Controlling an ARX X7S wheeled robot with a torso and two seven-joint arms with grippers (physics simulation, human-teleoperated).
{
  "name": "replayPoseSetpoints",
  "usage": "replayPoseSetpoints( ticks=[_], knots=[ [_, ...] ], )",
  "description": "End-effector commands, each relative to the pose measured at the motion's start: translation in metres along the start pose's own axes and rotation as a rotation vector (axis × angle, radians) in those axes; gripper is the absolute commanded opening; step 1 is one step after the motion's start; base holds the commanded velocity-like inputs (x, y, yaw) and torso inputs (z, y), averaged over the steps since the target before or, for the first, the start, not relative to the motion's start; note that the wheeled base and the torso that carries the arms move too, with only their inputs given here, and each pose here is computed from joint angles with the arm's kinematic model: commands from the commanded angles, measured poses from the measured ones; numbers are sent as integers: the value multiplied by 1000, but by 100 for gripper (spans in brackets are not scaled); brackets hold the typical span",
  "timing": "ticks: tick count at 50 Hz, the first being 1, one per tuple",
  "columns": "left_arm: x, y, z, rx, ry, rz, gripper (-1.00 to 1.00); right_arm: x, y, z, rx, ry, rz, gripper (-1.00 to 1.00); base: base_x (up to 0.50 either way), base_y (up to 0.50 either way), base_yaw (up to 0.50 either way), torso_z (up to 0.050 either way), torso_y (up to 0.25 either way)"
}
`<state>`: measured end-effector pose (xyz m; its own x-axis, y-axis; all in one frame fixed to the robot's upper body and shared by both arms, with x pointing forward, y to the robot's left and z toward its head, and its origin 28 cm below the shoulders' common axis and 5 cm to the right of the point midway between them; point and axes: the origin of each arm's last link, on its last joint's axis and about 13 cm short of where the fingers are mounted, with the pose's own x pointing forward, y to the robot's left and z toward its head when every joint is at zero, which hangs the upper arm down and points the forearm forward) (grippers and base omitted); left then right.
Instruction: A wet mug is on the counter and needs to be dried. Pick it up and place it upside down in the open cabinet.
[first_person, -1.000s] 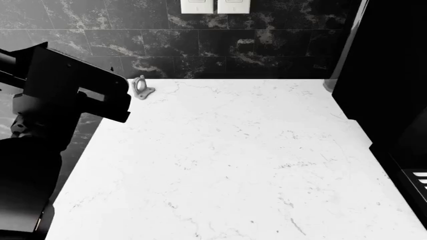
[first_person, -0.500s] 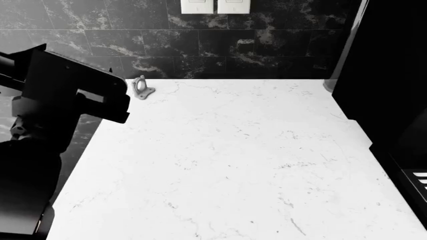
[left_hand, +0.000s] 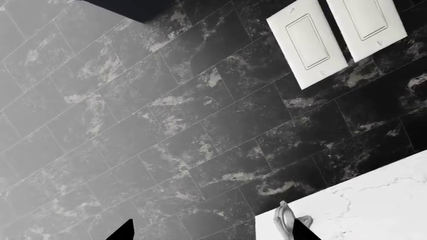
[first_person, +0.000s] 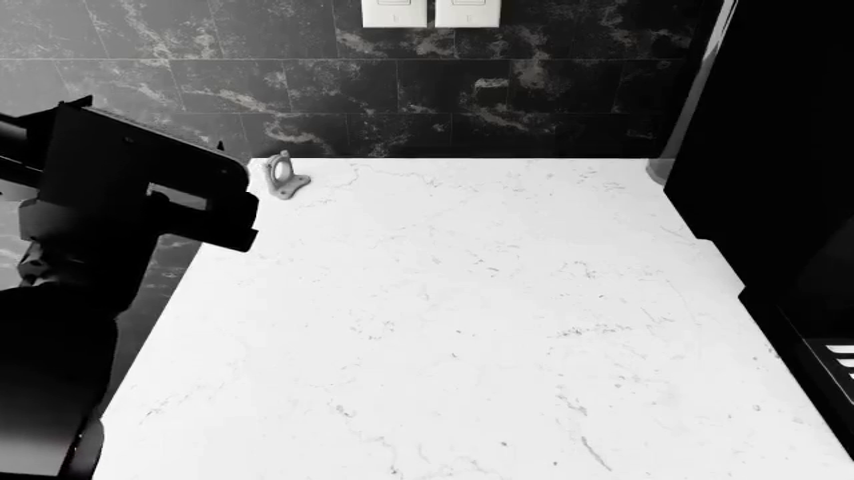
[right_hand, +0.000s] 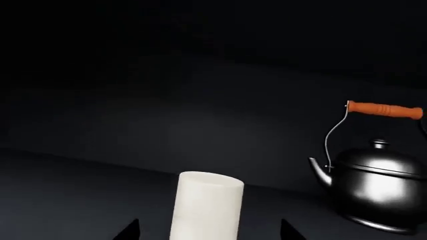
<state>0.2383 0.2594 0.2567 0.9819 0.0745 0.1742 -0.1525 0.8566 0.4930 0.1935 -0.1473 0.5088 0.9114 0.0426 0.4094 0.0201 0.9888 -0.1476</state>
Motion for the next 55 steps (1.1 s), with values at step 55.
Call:
replayPoseSetpoints(
  ticks=[55],
  knots=[
    [-55,40,32,-378,-99,-251,100,-134,-22,-80,-34,-25,273,100,0,0,0,0,0]
  ],
)
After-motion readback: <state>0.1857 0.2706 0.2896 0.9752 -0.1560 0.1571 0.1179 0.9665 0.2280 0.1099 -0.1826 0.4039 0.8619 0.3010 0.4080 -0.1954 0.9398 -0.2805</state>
